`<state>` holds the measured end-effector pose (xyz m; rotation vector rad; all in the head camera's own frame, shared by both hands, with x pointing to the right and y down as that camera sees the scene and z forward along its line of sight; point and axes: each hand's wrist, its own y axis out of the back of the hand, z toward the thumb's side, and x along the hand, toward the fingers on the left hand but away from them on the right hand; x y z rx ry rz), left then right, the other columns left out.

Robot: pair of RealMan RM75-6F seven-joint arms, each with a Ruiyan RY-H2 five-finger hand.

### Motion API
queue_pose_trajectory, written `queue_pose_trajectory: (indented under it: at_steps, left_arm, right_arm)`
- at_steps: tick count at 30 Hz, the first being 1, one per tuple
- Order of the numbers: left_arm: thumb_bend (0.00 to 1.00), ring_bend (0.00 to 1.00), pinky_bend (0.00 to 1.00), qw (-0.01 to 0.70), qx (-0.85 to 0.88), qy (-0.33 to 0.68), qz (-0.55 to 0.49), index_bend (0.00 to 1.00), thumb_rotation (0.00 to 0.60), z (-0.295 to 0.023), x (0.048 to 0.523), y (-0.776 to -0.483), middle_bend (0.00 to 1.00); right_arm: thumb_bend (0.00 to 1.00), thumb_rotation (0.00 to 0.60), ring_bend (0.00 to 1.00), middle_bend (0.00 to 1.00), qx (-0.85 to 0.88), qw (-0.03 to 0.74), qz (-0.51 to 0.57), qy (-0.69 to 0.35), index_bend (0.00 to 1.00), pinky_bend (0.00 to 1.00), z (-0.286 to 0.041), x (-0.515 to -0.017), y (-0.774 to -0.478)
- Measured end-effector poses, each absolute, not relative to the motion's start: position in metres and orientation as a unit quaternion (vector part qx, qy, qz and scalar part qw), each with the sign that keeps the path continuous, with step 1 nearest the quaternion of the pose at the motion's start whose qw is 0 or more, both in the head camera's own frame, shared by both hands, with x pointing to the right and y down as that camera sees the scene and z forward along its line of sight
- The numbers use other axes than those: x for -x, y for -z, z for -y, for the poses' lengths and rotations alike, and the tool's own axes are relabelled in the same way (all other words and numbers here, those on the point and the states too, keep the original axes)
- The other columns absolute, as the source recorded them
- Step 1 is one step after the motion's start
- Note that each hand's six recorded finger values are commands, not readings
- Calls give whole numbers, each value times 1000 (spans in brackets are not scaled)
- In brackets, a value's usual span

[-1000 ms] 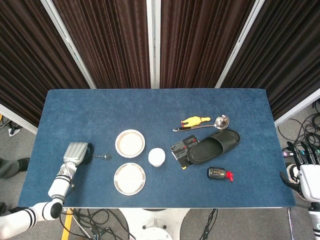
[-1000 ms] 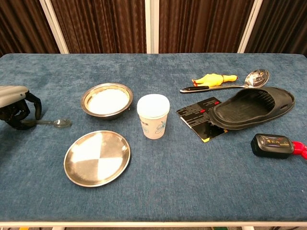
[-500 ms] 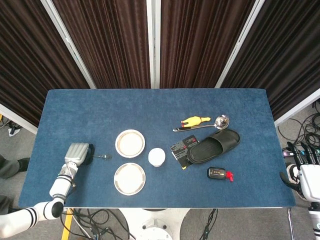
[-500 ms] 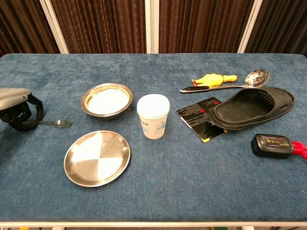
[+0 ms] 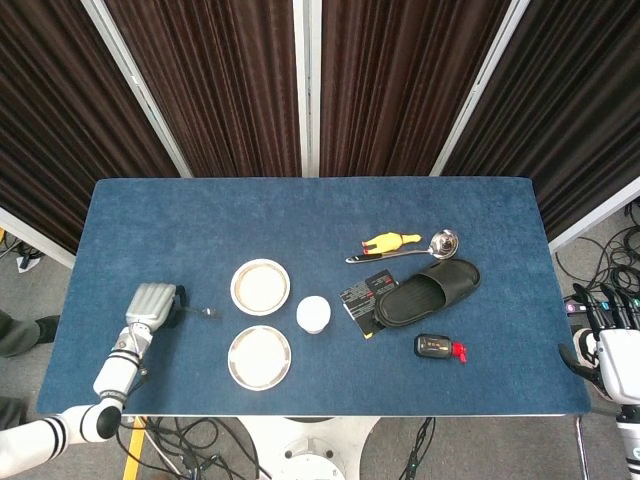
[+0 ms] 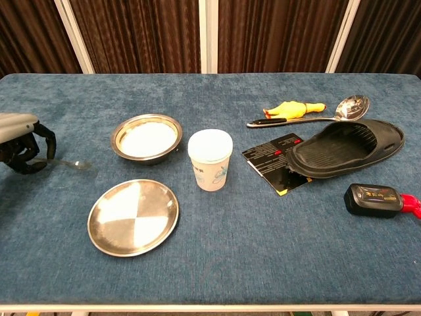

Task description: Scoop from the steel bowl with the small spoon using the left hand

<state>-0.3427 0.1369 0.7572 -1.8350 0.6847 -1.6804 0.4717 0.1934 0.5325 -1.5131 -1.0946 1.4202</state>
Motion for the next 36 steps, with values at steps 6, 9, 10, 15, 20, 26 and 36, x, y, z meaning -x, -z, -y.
queue_pose_trajectory:
  at_steps: [6,9,10,15,20,26,36]
  left_arm:
    - [490,912,1000,329,670,609,-269,603,600,-113,338,-732,973]
    - [490,912,1000,358,666,600,-263,603,600,-102,329,-723,973]
    - [490,912,1000,368,664,597,-259,603,600,-99,325,-721,972]
    - [494,912,1000,428,650,582,-236,603,600,-82,301,-711,973]
    - [494,913,1000,489,626,569,-212,603,600,-69,272,-707,973]
    - [494,913,1000,557,583,559,-191,603,600,-60,245,-710,974]
    - [495,915,1000,618,538,550,-162,603,600,-63,220,-723,975]
  right_arm:
    - [173,600,0,231,592,396,430,-555,46,67,-190,-471,-529]
    - [172,600,0,231,589,404,430,-552,46,67,-187,-470,-525]
    - [171,600,0,231,587,407,430,-552,46,67,-186,-471,-523]
    - [171,600,0,231,574,429,431,-548,46,67,-175,-472,-509]
    - [172,600,0,231,570,441,429,-545,46,67,-169,-470,-500]
    - [171,600,0,231,570,438,429,-547,45,67,-169,-471,-501]
    - [171,600,0,232,567,424,434,-558,46,67,-173,-479,-507]
